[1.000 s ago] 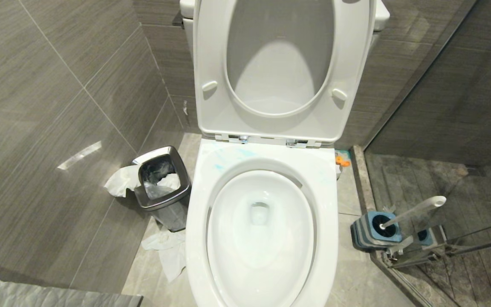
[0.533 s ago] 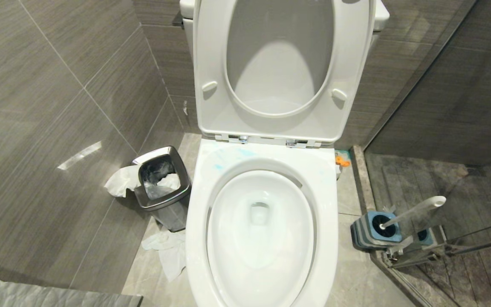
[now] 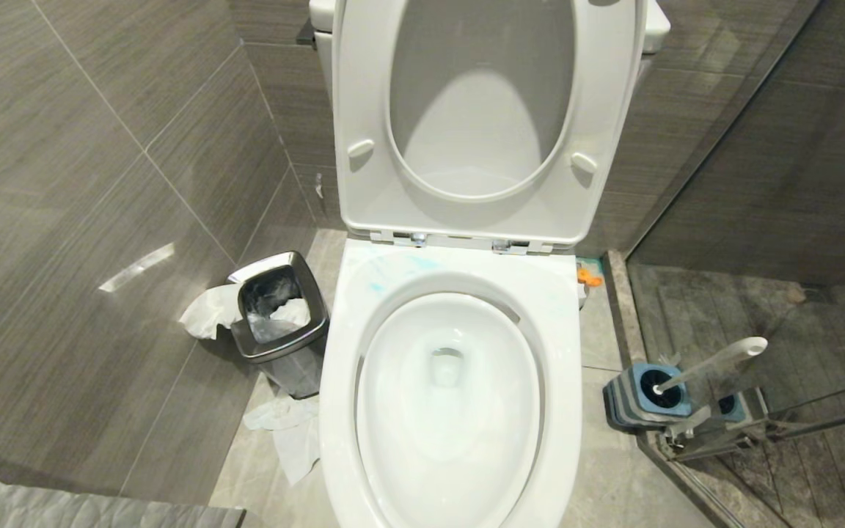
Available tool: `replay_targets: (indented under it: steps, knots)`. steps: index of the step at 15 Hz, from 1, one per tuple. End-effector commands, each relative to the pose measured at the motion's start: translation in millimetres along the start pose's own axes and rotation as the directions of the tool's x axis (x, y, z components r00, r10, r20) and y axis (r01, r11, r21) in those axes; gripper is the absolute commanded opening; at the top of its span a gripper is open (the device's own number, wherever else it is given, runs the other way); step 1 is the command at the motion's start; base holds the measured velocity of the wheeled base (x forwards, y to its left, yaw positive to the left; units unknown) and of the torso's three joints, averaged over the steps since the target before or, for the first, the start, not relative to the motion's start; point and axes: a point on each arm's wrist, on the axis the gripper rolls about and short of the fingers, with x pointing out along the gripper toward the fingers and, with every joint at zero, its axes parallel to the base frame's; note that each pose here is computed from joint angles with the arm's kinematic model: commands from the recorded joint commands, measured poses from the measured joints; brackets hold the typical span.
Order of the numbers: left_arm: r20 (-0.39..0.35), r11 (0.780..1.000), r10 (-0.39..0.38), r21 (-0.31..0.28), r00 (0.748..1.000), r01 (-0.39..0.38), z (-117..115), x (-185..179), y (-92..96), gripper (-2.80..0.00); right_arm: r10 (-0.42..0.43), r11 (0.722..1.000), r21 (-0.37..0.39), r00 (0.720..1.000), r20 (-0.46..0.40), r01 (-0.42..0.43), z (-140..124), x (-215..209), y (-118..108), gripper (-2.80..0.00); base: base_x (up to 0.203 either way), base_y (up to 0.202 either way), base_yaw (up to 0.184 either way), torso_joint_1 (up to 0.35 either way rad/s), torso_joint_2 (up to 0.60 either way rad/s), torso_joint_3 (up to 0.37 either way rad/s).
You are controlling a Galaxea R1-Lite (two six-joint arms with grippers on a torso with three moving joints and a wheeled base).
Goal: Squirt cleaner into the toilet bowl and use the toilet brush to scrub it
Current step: Pour in the cleaning agent
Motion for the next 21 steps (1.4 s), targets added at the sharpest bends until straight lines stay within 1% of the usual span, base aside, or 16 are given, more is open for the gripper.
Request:
replay_targets:
  steps: [1, 3, 5, 8, 10, 13, 14, 21]
  knots:
    - [-0.110, 1.000, -0.015, 0.005, 0.994, 0.015, -20, 1, -2.6, -2.80, 0.001, 1.000, -0.001, 1.000, -0.001, -0.001, 0, 0, 0, -2.80, 0.000, 0.000, 0.000, 0.000, 0.00, 0.000]
    - [-0.197, 0.999, -0.033, 0.000, 0.980, 0.034, -28, 0, -4.0, -2.80, 0.001, 1.000, -0.001, 1.000, -0.002, -0.001, 0, 0, 0, -2.80, 0.000, 0.000, 0.000, 0.000, 0.00, 0.000]
    - [-0.261, 0.998, -0.067, -0.016, 0.963, 0.065, -35, -2, -5.4, -2.80, 0.001, 1.000, -0.001, 1.000, 0.000, -0.001, 0, 0, 0, -2.80, 0.000, 0.000, 0.000, 0.000, 0.00, 0.000]
    - [-0.262, 0.997, -0.074, -0.024, 0.962, 0.070, -34, -2, -5.3, -2.80, 0.001, 1.000, -0.001, 1.000, -0.001, -0.001, 0, 0, 0, -2.80, 0.000, 0.000, 0.000, 0.000, 0.00, 0.000]
    - [-0.262, 0.997, -0.067, -0.039, 0.963, 0.059, -35, -2, -5.2, -2.80, 0.001, 1.000, -0.001, 1.000, 0.000, -0.001, 0, 0, 0, -2.80, 0.000, 0.000, 0.000, 0.000, 0.00, 0.000]
    - [-0.260, 0.992, -0.058, -0.124, 0.964, 0.027, -34, -2, -5.0, -2.80, 0.001, 1.000, -0.001, 1.000, 0.000, -0.001, 0, 0, 0, -2.80, 0.000, 0.000, 0.000, 0.000, 0.00, 0.000]
    - [-0.256, 0.991, -0.055, -0.133, 0.965, 0.021, -34, -2, -4.8, -2.80, 0.001, 1.000, -0.001, 1.000, -0.001, -0.001, 0, 0, 0, -2.80, 0.000, 0.000, 0.000, 0.000, 0.00, 0.000]
    - [-0.250, 0.991, -0.052, -0.132, 0.967, 0.019, -34, -2, -4.8, -2.80, 0.002, 1.000, -0.001, 1.000, -0.002, -0.002, 0, 0, 0, -2.80, 0.000, 0.000, 0.000, 0.000, 0.00, 0.000]
